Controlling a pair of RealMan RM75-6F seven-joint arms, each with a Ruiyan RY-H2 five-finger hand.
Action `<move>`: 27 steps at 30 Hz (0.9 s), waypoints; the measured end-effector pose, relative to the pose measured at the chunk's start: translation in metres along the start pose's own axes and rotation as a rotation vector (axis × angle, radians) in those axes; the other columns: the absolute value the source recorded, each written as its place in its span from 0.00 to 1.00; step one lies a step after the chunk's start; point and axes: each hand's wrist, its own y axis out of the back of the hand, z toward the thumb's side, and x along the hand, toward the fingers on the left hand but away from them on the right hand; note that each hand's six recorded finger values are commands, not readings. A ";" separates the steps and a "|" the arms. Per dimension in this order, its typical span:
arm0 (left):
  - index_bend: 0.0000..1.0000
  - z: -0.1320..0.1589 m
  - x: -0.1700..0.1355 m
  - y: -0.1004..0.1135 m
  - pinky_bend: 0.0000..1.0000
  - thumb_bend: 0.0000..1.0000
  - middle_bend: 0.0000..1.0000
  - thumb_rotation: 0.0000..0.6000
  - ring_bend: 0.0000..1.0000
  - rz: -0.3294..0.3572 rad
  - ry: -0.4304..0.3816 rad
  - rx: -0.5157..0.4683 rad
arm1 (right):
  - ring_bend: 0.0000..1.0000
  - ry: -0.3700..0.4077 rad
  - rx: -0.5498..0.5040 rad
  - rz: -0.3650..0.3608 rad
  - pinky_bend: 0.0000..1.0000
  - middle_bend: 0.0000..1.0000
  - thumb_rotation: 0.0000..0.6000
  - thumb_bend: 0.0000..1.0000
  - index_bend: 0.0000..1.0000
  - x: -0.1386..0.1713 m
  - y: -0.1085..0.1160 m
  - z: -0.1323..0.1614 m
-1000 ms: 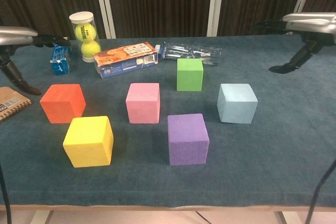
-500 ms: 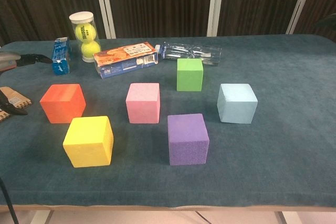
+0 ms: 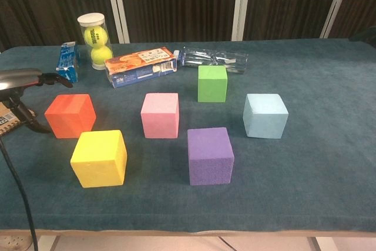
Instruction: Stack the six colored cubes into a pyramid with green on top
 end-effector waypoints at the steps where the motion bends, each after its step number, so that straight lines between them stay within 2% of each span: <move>1: 0.21 0.000 0.002 0.000 0.05 0.17 0.00 1.00 0.00 0.000 0.002 -0.001 | 0.00 -0.002 0.000 0.007 0.00 0.00 1.00 0.24 0.00 -0.001 -0.001 -0.001; 5: 0.29 0.000 0.013 0.000 0.05 0.18 0.01 1.00 0.00 0.008 0.012 -0.003 | 0.00 -0.012 -0.001 0.019 0.00 0.00 1.00 0.24 0.00 -0.002 -0.003 -0.004; 10: 0.30 -0.003 0.020 0.000 0.05 0.18 0.02 1.00 0.00 0.017 0.028 -0.004 | 0.00 -0.018 0.000 0.028 0.00 0.00 1.00 0.24 0.00 -0.001 -0.003 -0.008; 20: 0.39 0.003 0.029 -0.001 0.06 0.21 0.05 1.00 0.00 0.007 0.029 -0.045 | 0.00 -0.024 0.007 0.048 0.00 0.00 1.00 0.24 0.00 -0.002 -0.007 -0.010; 27: 0.47 0.003 0.031 0.000 0.06 0.28 0.05 1.00 0.00 -0.006 0.028 -0.055 | 0.00 -0.040 0.010 0.053 0.00 0.00 1.00 0.24 0.00 -0.002 -0.007 -0.014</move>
